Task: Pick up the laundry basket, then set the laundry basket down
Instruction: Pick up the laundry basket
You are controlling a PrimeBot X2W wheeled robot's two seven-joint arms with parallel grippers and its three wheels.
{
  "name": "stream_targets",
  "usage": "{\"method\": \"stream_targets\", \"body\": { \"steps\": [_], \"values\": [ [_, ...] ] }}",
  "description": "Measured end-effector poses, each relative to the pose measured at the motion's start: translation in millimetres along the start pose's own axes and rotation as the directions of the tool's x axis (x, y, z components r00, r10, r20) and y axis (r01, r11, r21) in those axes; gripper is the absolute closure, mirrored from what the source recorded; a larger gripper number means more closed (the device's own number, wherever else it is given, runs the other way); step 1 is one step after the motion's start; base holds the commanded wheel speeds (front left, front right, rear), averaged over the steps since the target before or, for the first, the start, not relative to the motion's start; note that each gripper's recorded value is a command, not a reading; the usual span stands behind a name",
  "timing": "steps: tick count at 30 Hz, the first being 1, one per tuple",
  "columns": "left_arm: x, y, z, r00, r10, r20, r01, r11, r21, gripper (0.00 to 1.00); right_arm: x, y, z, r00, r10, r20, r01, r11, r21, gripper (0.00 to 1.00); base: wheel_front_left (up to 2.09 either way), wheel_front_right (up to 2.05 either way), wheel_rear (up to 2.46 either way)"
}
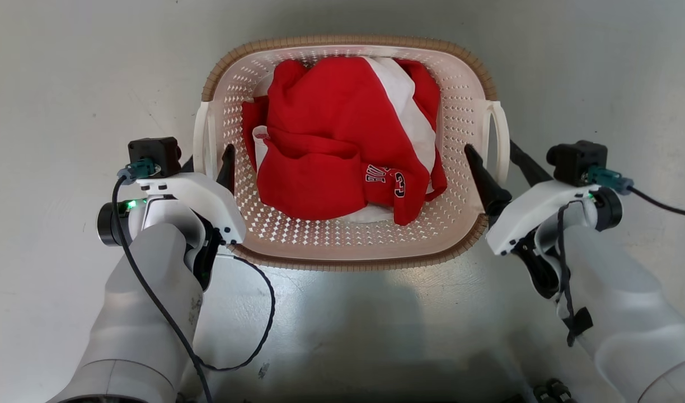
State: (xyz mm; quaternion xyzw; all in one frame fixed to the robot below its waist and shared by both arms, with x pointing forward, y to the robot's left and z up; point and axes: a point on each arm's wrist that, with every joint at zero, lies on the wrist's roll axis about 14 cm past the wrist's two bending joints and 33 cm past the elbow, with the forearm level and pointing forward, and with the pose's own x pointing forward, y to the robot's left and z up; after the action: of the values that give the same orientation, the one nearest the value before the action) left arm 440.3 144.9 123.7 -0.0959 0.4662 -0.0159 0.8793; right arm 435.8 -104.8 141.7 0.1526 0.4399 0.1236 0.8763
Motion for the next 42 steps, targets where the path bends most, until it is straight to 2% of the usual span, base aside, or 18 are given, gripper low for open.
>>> {"method": "stream_targets", "body": {
  "steps": [1,2,3,4,5,17,25,32,42],
  "values": [
    [0.0,0.6,-2.1,1.000,0.000,-0.006,0.000,1.000,0.004,0.53,2.6,-0.8,0.8,1.000,-0.001,-0.002,0.001,1.000,-0.001,0.53,0.00,0.00,0.00],
    [0.1,0.9,-2.8,1.000,0.000,-0.007,0.000,1.000,0.004,0.60,3.5,-1.0,0.2,1.000,-0.001,-0.005,0.001,1.000,-0.001,0.67,0.00,0.00,0.00],
    [0.4,0.9,-2.9,1.000,0.000,-0.008,0.000,1.000,0.003,0.79,4.5,-0.3,0.1,1.000,0.001,-0.007,-0.001,1.000,-0.001,0.67,0.00,0.00,0.00],
    [0.7,0.5,-2.7,1.000,-0.002,-0.008,0.002,1.000,0.003,0.79,5.5,0.8,0.5,1.000,0.006,-0.008,-0.006,1.000,-0.006,0.67,0.00,0.00,0.00],
    [0.9,-1.7,-2.9,1.000,-0.009,-0.008,0.010,1.000,0.005,1.00,6.5,3.4,1.4,1.000,0.015,-0.007,-0.015,1.000,-0.010,1.00,0.00,0.00,0.00],
    [-3.3,-13.1,2.2,0.999,-0.035,-0.003,0.035,0.999,-0.001,1.00,0.6,4.8,8.0,1.000,0.013,0.002,-0.013,1.000,-0.005,1.00,0.00,0.00,0.00],
    [-17.3,-24.7,19.2,0.997,-0.066,0.029,0.065,0.997,0.032,1.00,-13.1,10.4,31.6,0.999,0.014,0.051,-0.013,1.000,-0.016,1.00,0.00,0.00,0.00],
    [-44.3,-41.1,33.1,0.994,-0.101,0.045,0.100,0.995,0.026,1.00,-42.2,16.9,47.1,0.997,0.002,0.080,0.000,1.000,-0.021,1.00,0.00,0.00,0.00],
    [-95.8,-61.8,31.6,0.989,-0.144,-0.024,0.145,0.988,0.060,1.00,-94.3,33.4,50.0,0.999,-0.004,0.049,0.006,0.999,-0.047,1.00,0.00,0.00,0.00]
  ]
}}
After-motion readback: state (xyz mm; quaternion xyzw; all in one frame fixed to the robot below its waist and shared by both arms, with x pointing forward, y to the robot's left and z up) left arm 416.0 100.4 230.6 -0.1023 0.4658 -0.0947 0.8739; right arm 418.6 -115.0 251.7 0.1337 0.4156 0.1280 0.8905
